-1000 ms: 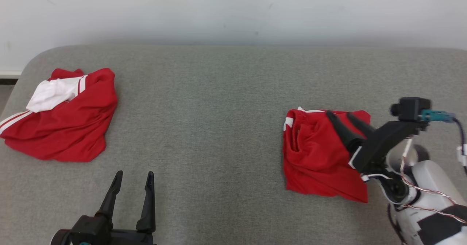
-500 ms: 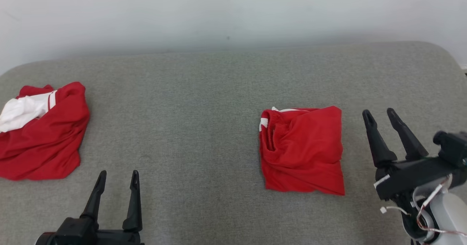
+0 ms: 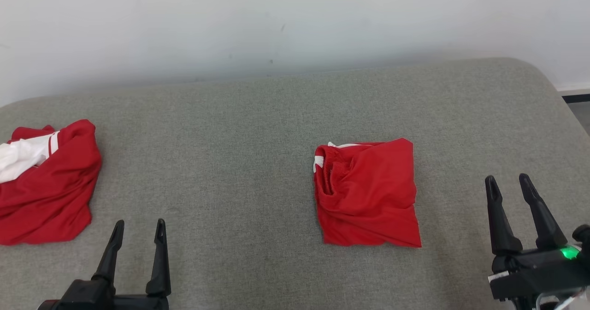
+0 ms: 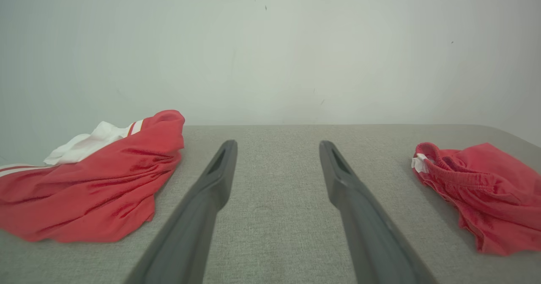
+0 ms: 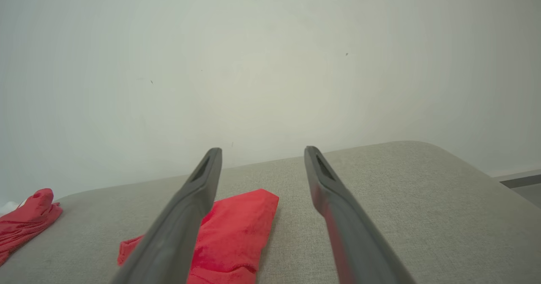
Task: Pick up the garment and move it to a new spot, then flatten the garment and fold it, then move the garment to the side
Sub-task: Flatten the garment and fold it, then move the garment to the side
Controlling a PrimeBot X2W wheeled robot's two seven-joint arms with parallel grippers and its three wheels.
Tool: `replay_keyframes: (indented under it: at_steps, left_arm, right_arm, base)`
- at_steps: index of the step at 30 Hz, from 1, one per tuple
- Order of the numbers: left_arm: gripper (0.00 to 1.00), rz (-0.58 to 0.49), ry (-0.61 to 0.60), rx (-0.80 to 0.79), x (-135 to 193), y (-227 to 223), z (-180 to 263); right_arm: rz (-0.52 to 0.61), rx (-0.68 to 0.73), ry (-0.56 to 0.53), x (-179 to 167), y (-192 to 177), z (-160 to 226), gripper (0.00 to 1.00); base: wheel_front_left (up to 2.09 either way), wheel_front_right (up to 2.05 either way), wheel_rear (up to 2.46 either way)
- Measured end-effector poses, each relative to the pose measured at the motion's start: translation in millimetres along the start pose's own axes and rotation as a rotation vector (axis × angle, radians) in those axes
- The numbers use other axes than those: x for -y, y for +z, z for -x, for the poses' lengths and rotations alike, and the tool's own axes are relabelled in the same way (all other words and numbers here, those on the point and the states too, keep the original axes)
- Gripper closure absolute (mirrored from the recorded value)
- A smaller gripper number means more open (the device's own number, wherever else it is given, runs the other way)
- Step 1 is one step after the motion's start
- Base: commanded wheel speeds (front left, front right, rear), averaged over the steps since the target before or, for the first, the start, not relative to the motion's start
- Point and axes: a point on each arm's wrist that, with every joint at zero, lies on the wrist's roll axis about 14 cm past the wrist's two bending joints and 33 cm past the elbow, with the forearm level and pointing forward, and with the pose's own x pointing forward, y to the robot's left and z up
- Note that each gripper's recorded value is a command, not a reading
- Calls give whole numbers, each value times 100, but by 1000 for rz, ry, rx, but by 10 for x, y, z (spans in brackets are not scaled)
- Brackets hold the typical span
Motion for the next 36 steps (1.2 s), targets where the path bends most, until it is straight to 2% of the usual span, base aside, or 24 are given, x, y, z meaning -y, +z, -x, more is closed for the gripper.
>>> replay_keyframes:
  at_steps: [13, 36]
  left_arm:
    - [0, -10, 32, -7, -127, 12, 183]
    - [0, -15, 63, -11, -233, 24, 345]
  right_arm:
    - [75, 11, 2, -181, -23, 297, 0]
    - [54, -18, 22, -300, -132, 371, 0]
  base:
    - [0, 0, 0]
    - [0, 0, 0]
